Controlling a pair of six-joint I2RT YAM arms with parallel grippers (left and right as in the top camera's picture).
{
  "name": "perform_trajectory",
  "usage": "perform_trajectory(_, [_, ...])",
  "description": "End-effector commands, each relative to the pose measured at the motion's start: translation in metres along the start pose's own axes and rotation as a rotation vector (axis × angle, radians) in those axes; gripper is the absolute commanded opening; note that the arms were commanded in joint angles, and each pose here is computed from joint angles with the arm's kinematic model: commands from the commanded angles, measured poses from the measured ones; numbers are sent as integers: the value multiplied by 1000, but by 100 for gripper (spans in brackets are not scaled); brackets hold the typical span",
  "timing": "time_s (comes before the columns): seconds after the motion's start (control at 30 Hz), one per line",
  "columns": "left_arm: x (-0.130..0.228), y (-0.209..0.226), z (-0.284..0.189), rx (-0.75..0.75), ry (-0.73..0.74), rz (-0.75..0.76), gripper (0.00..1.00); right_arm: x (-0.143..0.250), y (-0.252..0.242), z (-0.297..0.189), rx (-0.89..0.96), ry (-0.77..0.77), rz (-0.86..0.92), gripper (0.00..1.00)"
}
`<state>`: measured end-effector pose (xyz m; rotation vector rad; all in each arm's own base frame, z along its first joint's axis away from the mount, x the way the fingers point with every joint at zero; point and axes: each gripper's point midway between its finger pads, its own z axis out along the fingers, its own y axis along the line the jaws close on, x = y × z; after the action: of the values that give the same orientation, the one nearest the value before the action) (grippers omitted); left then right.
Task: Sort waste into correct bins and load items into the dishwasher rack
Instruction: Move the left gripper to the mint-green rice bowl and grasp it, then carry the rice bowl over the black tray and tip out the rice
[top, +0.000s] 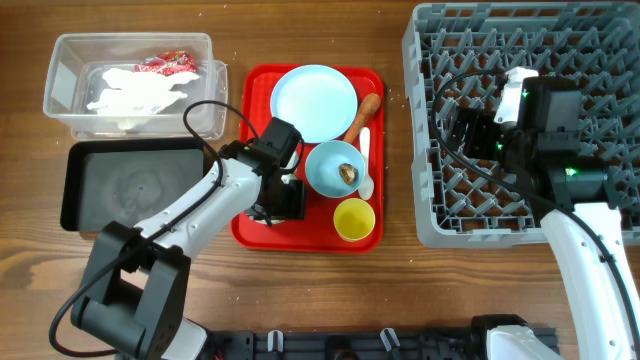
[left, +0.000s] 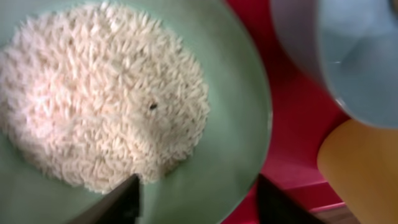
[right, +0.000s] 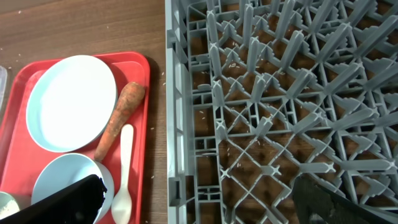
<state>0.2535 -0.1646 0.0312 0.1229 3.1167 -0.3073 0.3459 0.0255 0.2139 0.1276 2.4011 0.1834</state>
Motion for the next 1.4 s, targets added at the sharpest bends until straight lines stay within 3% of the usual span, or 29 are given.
perform_trajectory(0.0, [-2, -1, 4, 2, -10, 18, 31, -7, 3, -3, -16, -15, 13, 100])
perform_trajectory(0.13, [-3, 3, 5, -23, -13, 17, 15, -7, 3, -3, -16, -15, 12, 100])
perform_trajectory(0.37, [4, 20, 32, -146, 43, 3, 13, -5, 2, 2, -12, 3, 14, 100])
perform_trajectory(0.57, [-1, 24, 32, -170, 26, 4, 4, -3, 2, 5, -11, 11, 14, 100])
perform_trajectory(0.97, [-43, 10, -59, -141, -20, -106, 4, -2, 1, 5, -10, 19, 15, 100])
perform_trajectory(1.1, [-54, 31, -87, -79, -17, -213, 4, -2, 1, 5, -10, 19, 15, 100])
perform_trajectory(1.37, [-78, 114, -132, 295, -116, -340, 4, -1, 1, 5, -10, 21, 15, 100])
